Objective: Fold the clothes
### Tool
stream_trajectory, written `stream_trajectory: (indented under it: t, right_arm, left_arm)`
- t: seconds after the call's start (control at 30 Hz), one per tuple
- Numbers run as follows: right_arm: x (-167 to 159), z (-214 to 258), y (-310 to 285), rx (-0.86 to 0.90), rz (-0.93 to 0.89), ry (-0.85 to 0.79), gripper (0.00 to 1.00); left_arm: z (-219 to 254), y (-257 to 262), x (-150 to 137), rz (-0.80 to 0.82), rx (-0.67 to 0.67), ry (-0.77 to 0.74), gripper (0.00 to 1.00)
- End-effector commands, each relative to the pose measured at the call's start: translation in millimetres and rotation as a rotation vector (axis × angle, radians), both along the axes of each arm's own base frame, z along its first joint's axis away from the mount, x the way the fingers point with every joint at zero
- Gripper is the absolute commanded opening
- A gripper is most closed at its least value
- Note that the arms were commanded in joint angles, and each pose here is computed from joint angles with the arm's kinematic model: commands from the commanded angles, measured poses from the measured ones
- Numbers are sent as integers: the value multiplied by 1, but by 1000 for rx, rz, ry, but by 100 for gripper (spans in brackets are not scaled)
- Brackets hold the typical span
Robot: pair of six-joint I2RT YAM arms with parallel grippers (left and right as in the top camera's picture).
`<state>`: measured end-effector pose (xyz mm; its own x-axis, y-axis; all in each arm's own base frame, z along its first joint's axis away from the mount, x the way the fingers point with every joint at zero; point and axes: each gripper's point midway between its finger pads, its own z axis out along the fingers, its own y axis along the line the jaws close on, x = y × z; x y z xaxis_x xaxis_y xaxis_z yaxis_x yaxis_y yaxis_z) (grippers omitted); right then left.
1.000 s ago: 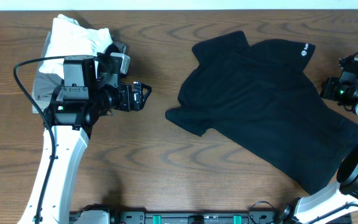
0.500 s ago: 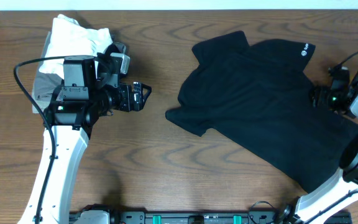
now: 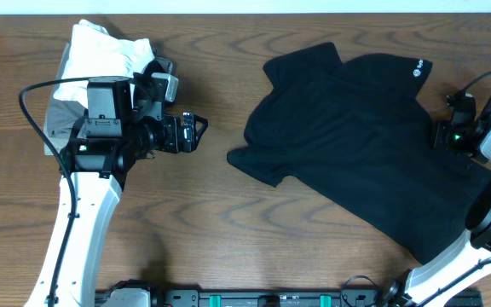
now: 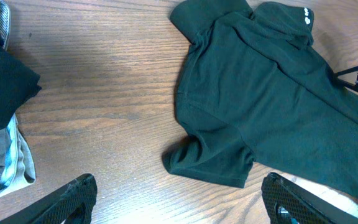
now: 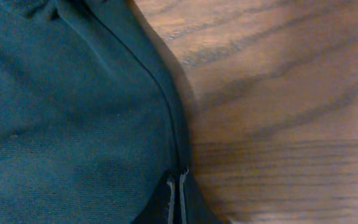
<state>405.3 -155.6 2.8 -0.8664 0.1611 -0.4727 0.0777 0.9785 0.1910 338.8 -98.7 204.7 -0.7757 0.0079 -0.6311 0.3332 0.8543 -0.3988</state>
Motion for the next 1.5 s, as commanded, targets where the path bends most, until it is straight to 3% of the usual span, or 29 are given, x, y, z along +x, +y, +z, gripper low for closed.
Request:
stream_trajectory:
  t: [0.0, 0.27, 0.4, 0.47, 0.53, 0.57, 0.63, 0.8, 1.07, 1.47]
  right_arm:
    - [10, 22, 0, 21, 18, -79, 1]
    - [58, 115, -25, -157, 32, -412, 1]
    - [69, 124, -28, -195, 37, -466, 3]
    - [70, 118, -31, -209, 26, -457, 14]
    - [69, 110, -39, -236, -3, -431, 54]
    - [68, 107, -44, -253, -21, -416, 64]
    - [65, 103, -52, -275, -55, -392, 74]
    - [55, 93, -50, -158, -164, -337, 75]
    - [43, 85, 15, 271, -151, -259, 71]
    - [17, 118, 70, 512, -84, -186, 64]
  left_arm:
    - [8, -3, 2, -18, -6, -21, 87]
    - [10, -3, 4, -18, -7, -34, 87]
    - [11, -3, 5, -18, -7, -43, 87]
    - [11, -3, 5, -18, -7, -42, 87]
    - [11, -3, 5, -18, -7, -40, 87]
    - [11, -3, 5, -18, -7, -40, 87]
    - [11, -3, 5, -18, -7, -40, 87]
    - [11, -3, 5, -18, -7, -41, 87]
    - [-1, -5, 1, -65, 29, -20, 87]
    - [-104, -60, -2, -202, 41, 285, 86]
